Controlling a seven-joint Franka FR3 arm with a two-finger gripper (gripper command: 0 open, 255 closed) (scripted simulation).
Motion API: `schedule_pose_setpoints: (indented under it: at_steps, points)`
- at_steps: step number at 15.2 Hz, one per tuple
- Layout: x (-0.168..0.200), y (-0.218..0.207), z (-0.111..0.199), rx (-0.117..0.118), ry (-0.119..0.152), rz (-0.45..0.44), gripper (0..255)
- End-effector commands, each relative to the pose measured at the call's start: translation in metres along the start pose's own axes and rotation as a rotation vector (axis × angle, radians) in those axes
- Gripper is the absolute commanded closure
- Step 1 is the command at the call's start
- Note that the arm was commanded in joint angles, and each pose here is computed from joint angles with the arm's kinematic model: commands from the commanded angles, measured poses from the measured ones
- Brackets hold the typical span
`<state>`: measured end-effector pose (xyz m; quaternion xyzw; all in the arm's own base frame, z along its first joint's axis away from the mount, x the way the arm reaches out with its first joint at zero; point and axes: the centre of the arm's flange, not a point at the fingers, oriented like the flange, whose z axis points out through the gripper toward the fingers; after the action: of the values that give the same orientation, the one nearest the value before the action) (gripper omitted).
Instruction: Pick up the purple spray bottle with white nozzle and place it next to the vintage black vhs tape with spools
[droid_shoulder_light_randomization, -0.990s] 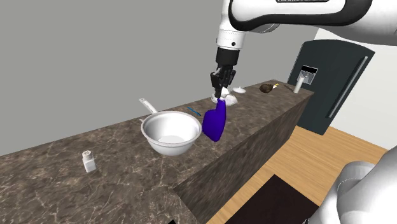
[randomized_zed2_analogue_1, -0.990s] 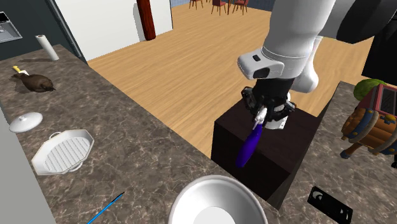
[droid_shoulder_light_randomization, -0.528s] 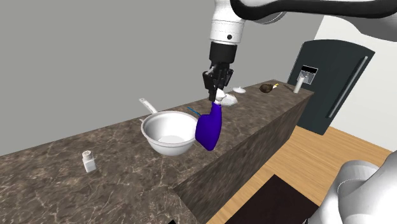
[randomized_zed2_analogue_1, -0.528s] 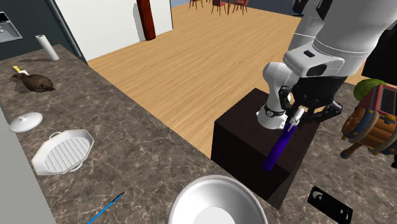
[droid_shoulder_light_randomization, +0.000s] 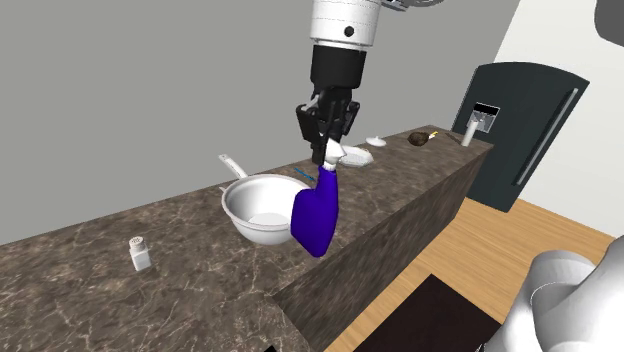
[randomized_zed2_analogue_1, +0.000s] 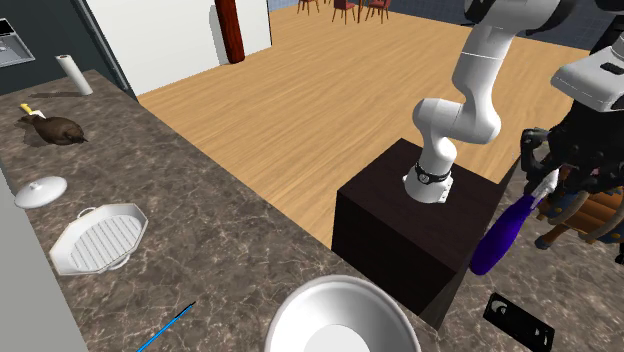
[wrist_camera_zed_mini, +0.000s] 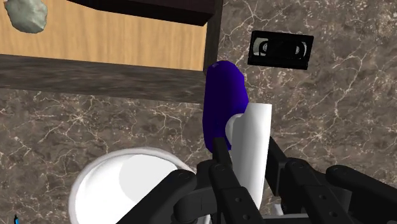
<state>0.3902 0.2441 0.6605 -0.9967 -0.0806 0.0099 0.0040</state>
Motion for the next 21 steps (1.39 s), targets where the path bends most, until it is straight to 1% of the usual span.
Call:
schedule_pose_setpoints:
  at_steps: [1, 21]
  points:
    - [-0.01, -0.023, -0.006, 0.0, 0.0, 0.001, 255]
    - [-0.096, -0.263, -0.071, 0.0, 0.0, 0.001, 255]
